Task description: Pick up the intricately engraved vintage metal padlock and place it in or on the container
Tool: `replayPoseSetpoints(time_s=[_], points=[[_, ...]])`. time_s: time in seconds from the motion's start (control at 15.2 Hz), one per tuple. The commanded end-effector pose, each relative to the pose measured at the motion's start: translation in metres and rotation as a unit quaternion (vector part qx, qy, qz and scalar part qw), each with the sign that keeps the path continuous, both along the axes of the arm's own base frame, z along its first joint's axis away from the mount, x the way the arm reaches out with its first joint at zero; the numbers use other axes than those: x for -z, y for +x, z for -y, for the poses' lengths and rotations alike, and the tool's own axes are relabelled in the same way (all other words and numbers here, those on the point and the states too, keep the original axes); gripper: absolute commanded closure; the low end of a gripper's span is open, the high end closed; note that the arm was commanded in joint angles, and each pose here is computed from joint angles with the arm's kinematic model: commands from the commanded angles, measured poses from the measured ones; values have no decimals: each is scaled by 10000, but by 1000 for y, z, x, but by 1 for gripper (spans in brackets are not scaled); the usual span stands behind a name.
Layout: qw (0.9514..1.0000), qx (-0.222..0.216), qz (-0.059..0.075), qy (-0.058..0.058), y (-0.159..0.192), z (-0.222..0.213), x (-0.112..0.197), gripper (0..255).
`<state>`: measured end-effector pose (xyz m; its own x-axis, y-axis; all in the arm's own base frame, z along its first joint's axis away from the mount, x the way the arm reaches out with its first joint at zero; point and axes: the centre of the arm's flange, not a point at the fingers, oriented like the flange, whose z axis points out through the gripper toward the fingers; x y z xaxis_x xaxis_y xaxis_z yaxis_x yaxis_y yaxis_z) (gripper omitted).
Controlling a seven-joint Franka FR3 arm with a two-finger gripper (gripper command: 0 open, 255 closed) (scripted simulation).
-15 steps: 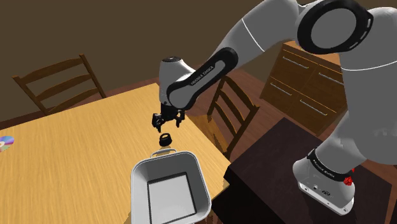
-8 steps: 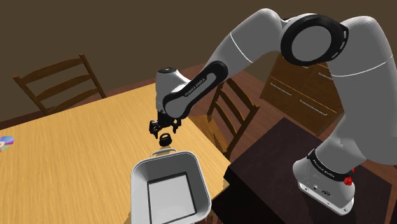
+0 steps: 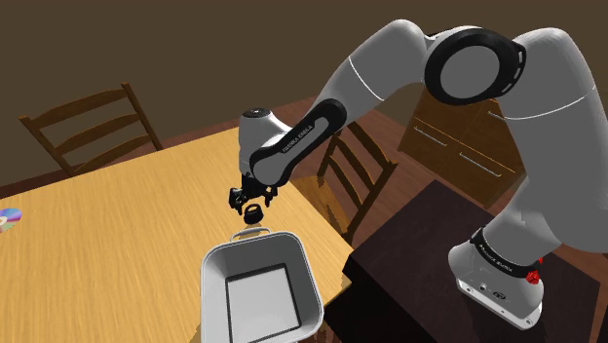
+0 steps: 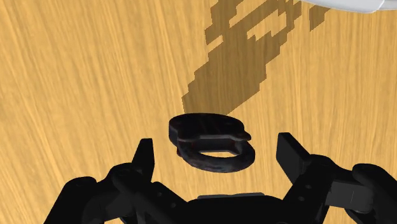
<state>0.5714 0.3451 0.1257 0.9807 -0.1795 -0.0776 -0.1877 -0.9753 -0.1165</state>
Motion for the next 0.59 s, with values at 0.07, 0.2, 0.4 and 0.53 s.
replayPoseSetpoints(time_s=[0.07,0.2,0.4,0.53], points=[[10000,0,0,0,0,0,0,255],[10000,0,0,0,0,0,0,255],[10000,0,0,0,0,0,0,255],[10000,0,0,0,0,0,0,255]])
